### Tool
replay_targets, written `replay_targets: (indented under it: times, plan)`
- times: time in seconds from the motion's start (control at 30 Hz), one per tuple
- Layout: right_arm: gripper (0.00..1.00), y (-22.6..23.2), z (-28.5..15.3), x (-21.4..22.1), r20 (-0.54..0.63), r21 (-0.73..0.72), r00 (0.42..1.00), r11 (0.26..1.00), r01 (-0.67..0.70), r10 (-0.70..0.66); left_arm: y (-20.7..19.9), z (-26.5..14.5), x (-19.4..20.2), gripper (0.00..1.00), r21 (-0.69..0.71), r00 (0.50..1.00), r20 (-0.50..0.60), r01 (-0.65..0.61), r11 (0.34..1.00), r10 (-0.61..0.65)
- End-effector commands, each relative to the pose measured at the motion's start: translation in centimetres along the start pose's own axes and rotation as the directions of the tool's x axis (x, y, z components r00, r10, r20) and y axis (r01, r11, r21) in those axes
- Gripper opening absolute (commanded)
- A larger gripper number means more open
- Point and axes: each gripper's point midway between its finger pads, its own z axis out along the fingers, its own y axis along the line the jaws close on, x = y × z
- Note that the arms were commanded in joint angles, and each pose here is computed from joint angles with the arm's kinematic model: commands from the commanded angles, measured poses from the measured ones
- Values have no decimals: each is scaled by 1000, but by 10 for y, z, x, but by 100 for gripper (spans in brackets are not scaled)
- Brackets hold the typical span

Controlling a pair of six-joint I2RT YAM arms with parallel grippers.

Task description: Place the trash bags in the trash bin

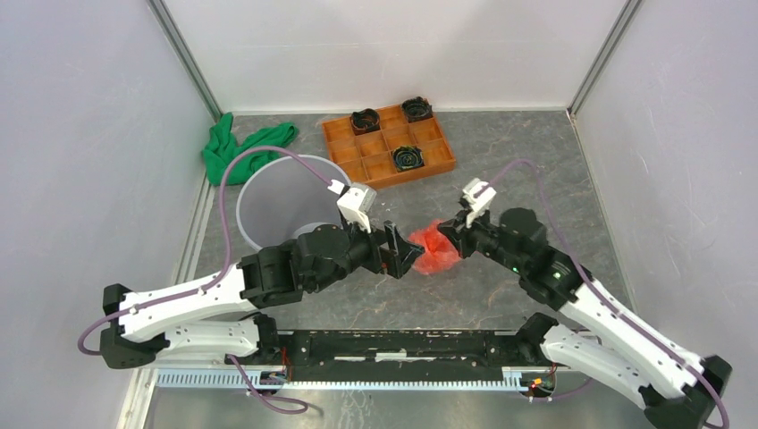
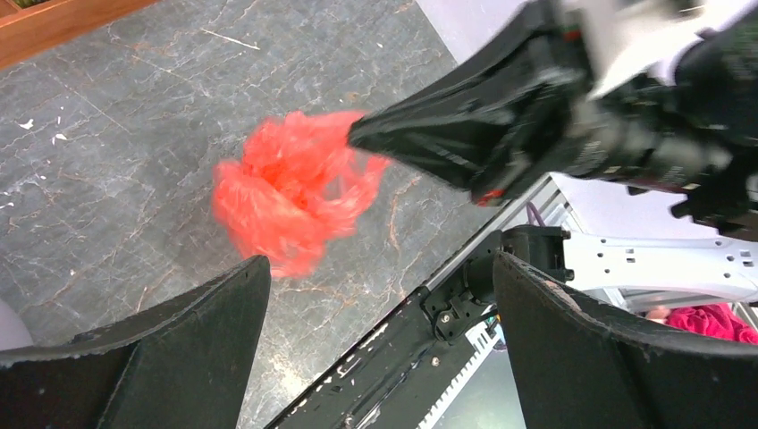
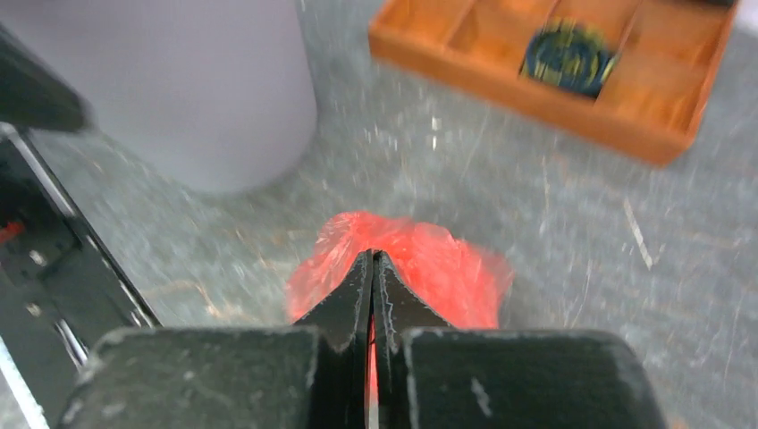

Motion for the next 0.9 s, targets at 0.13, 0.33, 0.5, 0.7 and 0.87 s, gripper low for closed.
replay_targets:
  times: [0.13,0.33,0.5,0.7,0.87]
  plan:
    - [1,-8,-16,-26,237,45,960,986,-163,148,-16,5,15,100,78,997,-49,60,995,-56]
    - [0,-21,-28,-25,312,100,934,971,-215,175,-8,26,50,94,21,989,-131,75,997,-71]
    - [1,-18,-29,-2,276,84,938,967,-239,208,20,51,86,89,-180,981,-186,17,984,-51]
    - [1,-13,-32,8,267,56,937,967,-250,227,52,74,92,100,-364,988,-156,-68,929,11]
    - [1,-16,-46,0,281,77,938,969,-233,203,78,96,90,94,-451,984,-174,-125,884,50]
